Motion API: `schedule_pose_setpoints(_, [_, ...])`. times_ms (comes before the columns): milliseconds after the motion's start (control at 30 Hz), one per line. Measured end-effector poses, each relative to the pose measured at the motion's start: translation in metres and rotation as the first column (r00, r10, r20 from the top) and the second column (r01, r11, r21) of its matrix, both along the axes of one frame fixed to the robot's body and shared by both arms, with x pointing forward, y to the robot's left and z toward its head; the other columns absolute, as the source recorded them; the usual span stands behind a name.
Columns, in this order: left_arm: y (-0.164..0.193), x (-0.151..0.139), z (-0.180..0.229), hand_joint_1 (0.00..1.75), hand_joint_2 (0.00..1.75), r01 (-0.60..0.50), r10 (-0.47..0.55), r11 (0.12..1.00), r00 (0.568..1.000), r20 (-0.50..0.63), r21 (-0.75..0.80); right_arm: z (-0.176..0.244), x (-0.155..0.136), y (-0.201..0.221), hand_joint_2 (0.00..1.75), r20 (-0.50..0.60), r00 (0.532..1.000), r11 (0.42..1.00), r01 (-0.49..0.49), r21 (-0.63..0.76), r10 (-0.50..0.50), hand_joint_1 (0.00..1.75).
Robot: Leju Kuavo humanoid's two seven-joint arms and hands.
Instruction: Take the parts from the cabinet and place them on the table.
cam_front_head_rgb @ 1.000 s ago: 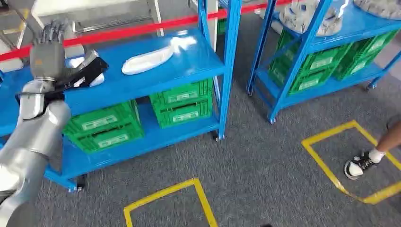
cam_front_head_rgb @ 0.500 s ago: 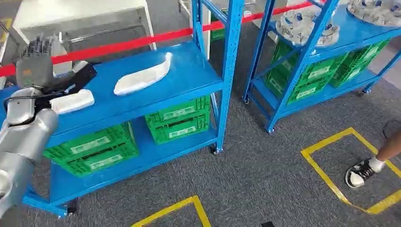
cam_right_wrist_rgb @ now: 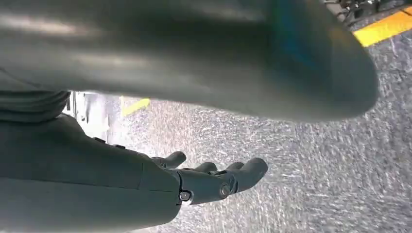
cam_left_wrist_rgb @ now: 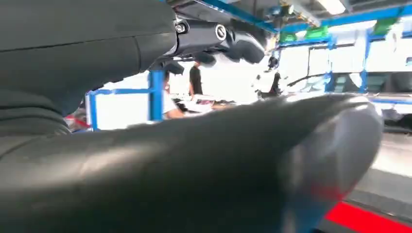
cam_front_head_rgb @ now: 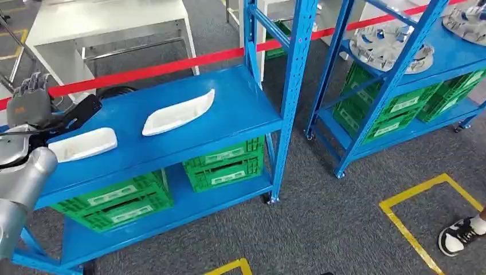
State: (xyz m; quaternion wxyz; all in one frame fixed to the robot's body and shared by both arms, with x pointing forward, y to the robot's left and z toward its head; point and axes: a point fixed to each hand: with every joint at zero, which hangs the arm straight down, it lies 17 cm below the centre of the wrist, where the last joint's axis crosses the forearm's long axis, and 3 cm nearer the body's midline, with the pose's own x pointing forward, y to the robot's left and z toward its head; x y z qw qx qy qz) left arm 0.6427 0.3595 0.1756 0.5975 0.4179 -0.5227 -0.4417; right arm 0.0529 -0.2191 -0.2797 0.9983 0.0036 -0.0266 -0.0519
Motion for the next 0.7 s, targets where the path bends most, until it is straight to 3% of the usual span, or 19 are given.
schedule_pose_setpoints(100, [0.007,-0.004,-0.009,0.0,0.0,-0.024,0.022,0.998,0.999,-0.036,-0.061,0.0,0.003,-0.001,0.0,0.007,1.0,1.0,0.006,0.001,-0.006,0.0])
schedule_pose_setpoints(133, [0.008,-0.007,-0.017,0.0,1.75,-0.026,0.021,0.995,0.998,-0.06,-0.094,0.0,0.004,-0.002,0.0,0.011,1.0,1.0,0.011,-0.001,-0.011,0.0])
schedule_pose_setpoints(467, [0.019,-0.04,-0.078,0.0,1.75,-0.053,-0.004,0.963,0.977,-0.213,-0.264,0.0,0.0,-0.003,0.0,-0.002,1.0,1.0,0.017,0.001,-0.017,0.0])
schedule_pose_setpoints(700, [0.005,-0.068,-0.114,0.0,1.75,-0.003,-0.136,0.921,0.936,-0.326,-0.39,-0.001,-0.001,-0.008,0.0,-0.007,1.0,1.0,0.015,-0.005,-0.015,0.0])
